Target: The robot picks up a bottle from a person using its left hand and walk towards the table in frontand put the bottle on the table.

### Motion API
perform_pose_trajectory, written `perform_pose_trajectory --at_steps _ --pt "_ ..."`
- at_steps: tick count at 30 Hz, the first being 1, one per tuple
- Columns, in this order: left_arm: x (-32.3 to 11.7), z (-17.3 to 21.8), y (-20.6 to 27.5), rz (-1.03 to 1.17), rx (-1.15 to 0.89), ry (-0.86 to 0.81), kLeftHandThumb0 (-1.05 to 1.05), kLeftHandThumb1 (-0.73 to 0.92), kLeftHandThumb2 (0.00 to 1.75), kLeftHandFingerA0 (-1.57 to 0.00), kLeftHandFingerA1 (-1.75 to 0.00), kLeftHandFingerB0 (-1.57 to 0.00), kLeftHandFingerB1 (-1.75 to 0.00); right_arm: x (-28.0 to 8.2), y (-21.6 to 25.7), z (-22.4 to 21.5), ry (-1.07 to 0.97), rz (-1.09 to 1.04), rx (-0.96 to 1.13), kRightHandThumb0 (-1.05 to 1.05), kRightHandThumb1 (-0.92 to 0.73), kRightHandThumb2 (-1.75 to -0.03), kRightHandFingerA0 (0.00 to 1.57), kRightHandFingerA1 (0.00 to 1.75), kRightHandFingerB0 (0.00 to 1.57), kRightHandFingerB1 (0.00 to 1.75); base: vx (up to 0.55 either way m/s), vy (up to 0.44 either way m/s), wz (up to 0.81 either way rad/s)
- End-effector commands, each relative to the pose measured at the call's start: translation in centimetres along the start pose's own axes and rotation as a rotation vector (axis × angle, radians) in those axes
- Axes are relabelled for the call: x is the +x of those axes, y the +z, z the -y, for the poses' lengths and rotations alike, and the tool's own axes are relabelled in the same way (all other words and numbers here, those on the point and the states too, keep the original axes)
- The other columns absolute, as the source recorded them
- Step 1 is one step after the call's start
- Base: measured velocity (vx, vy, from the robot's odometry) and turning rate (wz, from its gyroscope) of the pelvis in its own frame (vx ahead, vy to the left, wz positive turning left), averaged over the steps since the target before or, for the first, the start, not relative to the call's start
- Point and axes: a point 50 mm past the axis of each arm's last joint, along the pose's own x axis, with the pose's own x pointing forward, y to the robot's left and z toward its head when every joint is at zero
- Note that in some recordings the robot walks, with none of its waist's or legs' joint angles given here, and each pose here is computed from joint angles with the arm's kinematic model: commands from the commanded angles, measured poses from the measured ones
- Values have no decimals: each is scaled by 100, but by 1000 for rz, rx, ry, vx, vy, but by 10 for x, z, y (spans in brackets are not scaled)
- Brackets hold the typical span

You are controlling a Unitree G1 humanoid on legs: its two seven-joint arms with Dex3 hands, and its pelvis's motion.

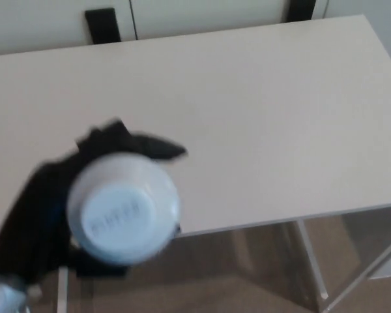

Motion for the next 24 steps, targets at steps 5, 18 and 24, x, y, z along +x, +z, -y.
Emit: perform_pose_trajectory --at_steps 5,18,24 --pt "49 -28 -22 -108 -297 127 -13 83 65 -101 -118 -78 -84 -4 -12 -2 -1 -33 -12 -29 -71 -61 56 44 44 38 0 0 0" --pt "88 -8 -79 -349 -454 145 -16 79 69 -101 -134 -78 -95 -1 -4 -2 7 -14 -28 -29 -71 -61 57 44 43 38 0 0 0" --pt "85 6 -101 -432 -494 141 -18 83 67 -98 -133 -78 -96 -2 -5 -5 7 -23 -34 -27 -71 -61 58 44 44 38 0 0 0"
